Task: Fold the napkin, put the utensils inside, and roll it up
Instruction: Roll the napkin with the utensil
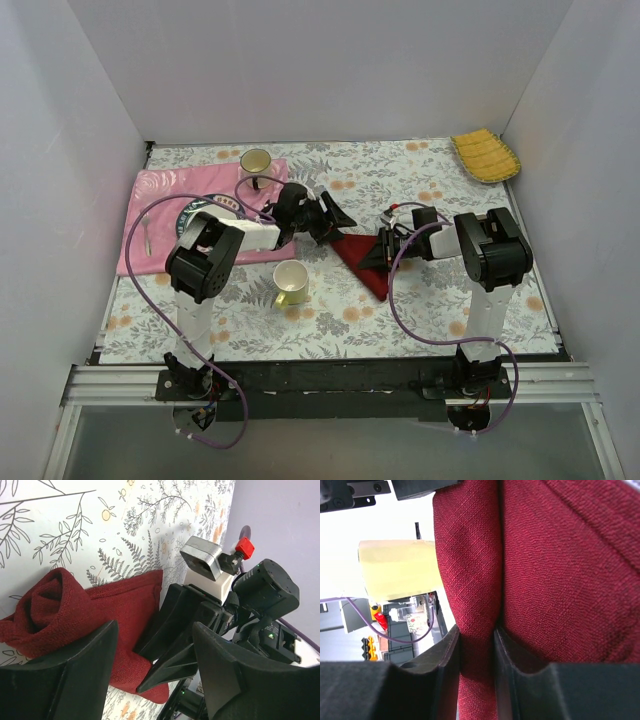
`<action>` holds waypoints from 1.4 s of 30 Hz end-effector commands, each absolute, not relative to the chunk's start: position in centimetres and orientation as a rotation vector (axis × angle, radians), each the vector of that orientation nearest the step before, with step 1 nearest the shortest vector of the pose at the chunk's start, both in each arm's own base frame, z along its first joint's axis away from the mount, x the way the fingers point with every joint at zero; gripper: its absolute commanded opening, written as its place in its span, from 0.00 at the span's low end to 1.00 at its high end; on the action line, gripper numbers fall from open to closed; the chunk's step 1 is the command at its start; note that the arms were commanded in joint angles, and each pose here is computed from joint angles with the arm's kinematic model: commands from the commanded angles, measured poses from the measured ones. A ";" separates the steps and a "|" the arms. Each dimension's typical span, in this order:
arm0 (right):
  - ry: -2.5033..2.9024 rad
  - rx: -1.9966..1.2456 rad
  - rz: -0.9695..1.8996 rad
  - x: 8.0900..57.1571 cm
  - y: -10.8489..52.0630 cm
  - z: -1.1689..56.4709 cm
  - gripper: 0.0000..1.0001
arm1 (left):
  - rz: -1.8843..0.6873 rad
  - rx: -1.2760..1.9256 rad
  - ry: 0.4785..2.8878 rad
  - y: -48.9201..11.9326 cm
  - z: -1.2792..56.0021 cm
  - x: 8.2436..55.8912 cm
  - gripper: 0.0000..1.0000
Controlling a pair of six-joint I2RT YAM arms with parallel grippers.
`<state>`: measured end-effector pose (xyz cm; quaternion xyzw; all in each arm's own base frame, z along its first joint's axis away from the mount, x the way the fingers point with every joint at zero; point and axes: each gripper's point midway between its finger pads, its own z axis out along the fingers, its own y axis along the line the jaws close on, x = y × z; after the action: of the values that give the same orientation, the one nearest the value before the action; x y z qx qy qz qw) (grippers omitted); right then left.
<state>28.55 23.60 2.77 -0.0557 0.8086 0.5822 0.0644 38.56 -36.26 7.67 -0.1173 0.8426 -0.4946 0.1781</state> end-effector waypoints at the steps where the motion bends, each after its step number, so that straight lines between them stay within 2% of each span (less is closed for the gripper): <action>1: 2.584 -0.112 1.512 29.5 21.9 -0.3 0.37 | -1.393 -0.323 2.371 -36.1 5.6 38.6 0.61; 9: 2.624 -0.225 1.321 30.5 20.8 1.3 0.51 | -1.341 -0.354 2.446 -35.6 2.2 37.8 0.61; 15: 2.639 -0.391 1.067 31.0 20.5 3.8 0.65 | -1.320 -0.355 2.466 -35.4 1.4 37.7 0.60; 18: 2.616 -0.534 0.805 31.8 20.3 5.2 0.71 | -1.323 -0.364 2.471 -35.3 1.3 37.7 0.60; 22: 2.475 -0.734 0.297 33.5 19.7 7.0 0.79 | -1.318 -0.362 2.480 -35.4 1.3 37.7 0.59; 26: 2.323 -0.888 0.047 33.4 21.3 7.6 0.84 | -1.327 -0.372 2.494 -35.3 1.4 37.8 0.59; 33: 2.165 -1.075 -0.169 31.9 23.2 5.8 0.84 | -1.366 -0.384 2.523 -35.5 1.6 37.9 0.59; 42: 2.209 -1.099 -0.222 30.9 22.6 2.3 0.75 | -1.394 -0.391 2.545 -35.4 1.9 37.7 0.59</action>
<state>30.57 23.45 3.62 -0.4273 0.8398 -0.0609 0.3291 39.16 -36.74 6.07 -0.1110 0.8321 -0.5221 0.1505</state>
